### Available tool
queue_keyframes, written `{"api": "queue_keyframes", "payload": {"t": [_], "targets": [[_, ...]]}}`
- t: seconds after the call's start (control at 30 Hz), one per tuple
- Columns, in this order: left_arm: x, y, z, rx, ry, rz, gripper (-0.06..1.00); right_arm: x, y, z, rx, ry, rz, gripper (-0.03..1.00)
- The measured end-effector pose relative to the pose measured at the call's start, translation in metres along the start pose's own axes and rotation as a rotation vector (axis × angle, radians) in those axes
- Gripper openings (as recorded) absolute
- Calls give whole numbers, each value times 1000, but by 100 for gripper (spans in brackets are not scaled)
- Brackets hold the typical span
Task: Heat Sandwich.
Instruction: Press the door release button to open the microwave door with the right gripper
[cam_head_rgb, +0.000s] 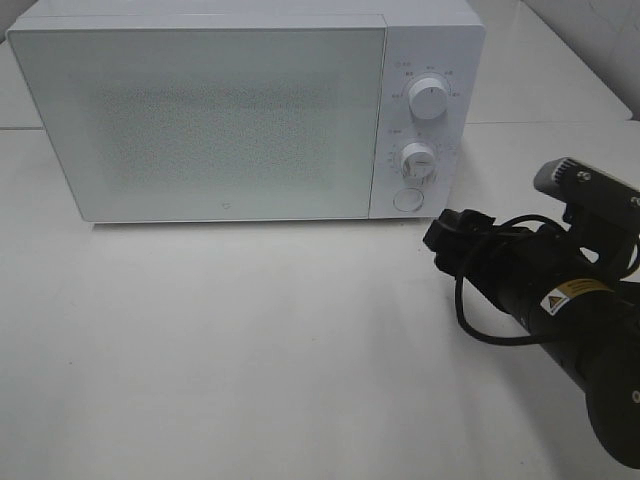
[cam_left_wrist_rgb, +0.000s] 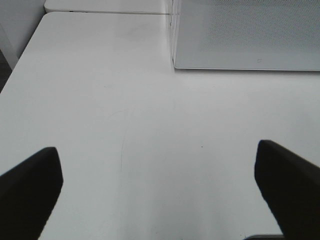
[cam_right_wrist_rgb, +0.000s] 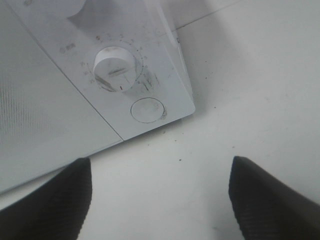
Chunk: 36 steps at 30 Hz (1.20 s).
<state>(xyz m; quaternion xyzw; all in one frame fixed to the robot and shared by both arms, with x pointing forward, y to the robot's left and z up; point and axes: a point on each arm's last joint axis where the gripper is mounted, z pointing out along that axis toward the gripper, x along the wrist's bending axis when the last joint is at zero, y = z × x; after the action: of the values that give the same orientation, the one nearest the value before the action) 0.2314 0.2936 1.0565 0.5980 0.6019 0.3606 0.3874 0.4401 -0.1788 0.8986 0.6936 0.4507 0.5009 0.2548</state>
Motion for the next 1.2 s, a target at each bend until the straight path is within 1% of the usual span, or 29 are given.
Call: {"api": "queue_keyframes", "payload": {"t": [0.03, 0.07, 0.1, 0.13, 0.17, 0.2, 0.23, 0.27, 0.33, 0.37, 0.4, 0.43, 0.5, 0.53, 0.57, 0.63, 0.67, 0.7, 0.77, 0.8, 0.83, 0.87, 0.93, 1.2], "targets": [[0, 0, 0, 0, 0, 0, 99, 0, 0, 0, 0, 0, 76, 73], [0, 0, 0, 0, 0, 0, 99, 0, 0, 0, 0, 0, 76, 73], [0, 0, 0, 0, 0, 0, 99, 0, 0, 0, 0, -1, 154, 72], [0, 0, 0, 0, 0, 0, 99, 0, 0, 0, 0, -1, 290, 71], [0, 0, 0, 0, 0, 0, 99, 0, 0, 0, 0, -1, 364, 70], [0, 0, 0, 0, 0, 0, 99, 0, 0, 0, 0, -1, 423, 69], [0, 0, 0, 0, 0, 0, 99, 0, 0, 0, 0, -1, 423, 69], [0, 0, 0, 0, 0, 0, 99, 0, 0, 0, -1, -1, 578, 67], [0, 0, 0, 0, 0, 0, 99, 0, 0, 0, -1, -1, 739, 65], [0, 0, 0, 0, 0, 0, 99, 0, 0, 0, -1, -1, 739, 65], [0, 0, 0, 0, 0, 0, 99, 0, 0, 0, -1, -1, 874, 63], [0, 0, 0, 0, 0, 0, 99, 0, 0, 0, -1, -1, 938, 59], [0, 0, 0, 0, 0, 0, 99, 0, 0, 0, -1, -1, 1026, 55], [0, 0, 0, 0, 0, 0, 99, 0, 0, 0, -1, -1, 1026, 55], [0, 0, 0, 0, 0, 0, 99, 0, 0, 0, -1, -1, 1074, 49], [0, 0, 0, 0, 0, 0, 99, 0, 0, 0, -3, -2, 1098, 40], [0, 0, 0, 0, 0, 0, 99, 0, 0, 0, -3, -2, 1098, 40], [0, 0, 0, 0, 0, 0, 99, -1, 0, 0, -5, -5, 1111, 30], [0, 0, 0, 0, 0, 0, 99, -1, 0, 0, -5, -11, 1118, 18], [0, 0, 0, 0, 0, 0, 99, -1, 0, 0, -5, -12, 1119, 14], [0, 0, 0, 0, 0, 0, 99, -1, 0, 0, -5, -12, 1119, 14], [0, 0, 0, 0, 0, 0, 99, -2, 0, 0, -7, -17, 1122, 5], [0, 0, 0, 0, 0, 0, 99, -2, 0, 0, -8, -18, 1124, 1], [0, 0, 0, 0, 0, 0, 99, -3, -2, 0, 6, -38, 1124, 1]]}}
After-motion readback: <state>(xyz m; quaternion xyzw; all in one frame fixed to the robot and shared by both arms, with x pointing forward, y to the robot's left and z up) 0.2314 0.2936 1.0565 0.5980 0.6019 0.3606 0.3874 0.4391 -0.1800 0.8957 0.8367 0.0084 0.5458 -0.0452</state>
